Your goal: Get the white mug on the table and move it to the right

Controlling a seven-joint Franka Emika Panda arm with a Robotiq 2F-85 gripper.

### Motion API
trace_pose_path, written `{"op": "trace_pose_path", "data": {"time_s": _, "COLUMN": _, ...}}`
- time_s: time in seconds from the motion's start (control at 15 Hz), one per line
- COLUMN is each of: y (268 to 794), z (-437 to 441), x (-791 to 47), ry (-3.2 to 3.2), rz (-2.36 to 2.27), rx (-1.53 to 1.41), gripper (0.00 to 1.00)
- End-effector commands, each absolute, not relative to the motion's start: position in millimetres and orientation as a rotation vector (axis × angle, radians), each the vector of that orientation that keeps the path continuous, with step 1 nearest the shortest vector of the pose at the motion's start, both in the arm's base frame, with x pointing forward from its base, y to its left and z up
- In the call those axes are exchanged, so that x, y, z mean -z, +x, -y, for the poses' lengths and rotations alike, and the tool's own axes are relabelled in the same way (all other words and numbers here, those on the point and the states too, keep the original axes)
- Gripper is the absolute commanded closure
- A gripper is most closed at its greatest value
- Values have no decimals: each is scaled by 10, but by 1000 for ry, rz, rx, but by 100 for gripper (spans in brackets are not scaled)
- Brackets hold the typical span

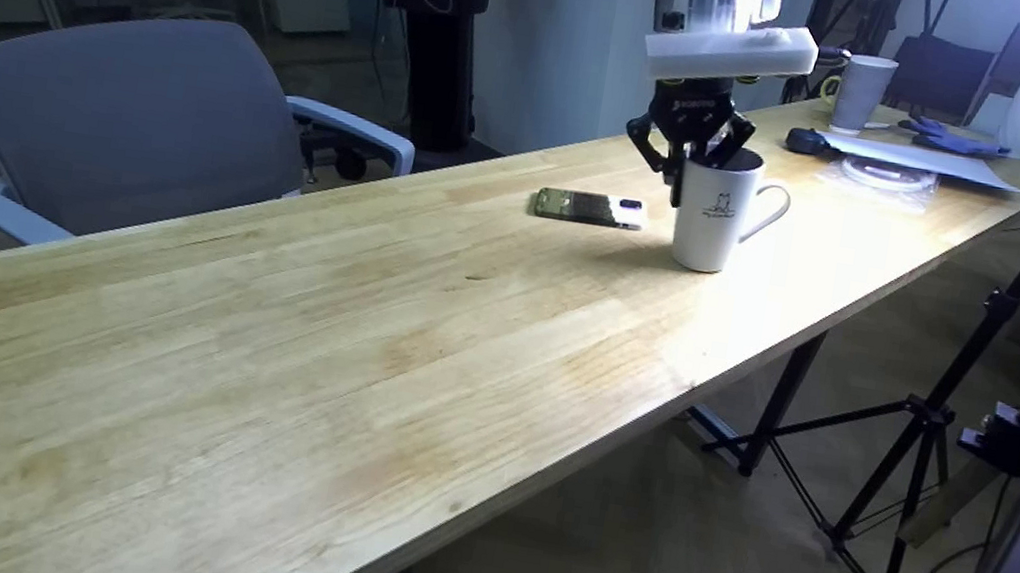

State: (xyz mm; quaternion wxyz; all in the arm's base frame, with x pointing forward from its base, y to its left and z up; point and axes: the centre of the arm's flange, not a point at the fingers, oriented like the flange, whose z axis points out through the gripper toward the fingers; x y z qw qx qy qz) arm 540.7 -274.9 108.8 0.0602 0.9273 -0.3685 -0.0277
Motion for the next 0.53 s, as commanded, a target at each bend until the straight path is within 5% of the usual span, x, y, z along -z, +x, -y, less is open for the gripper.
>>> {"op": "trace_pose_path", "data": {"time_s": 0.0, "y": 5509, "z": 2798, "x": -1139, "ry": 2797, "rz": 1128, "rx": 51, "gripper": 61}}
{"op": "trace_pose_path", "data": {"time_s": 0.47, "y": 5695, "z": 2772, "x": -1418, "ry": 2784, "rz": 1132, "rx": 47, "gripper": 13}}
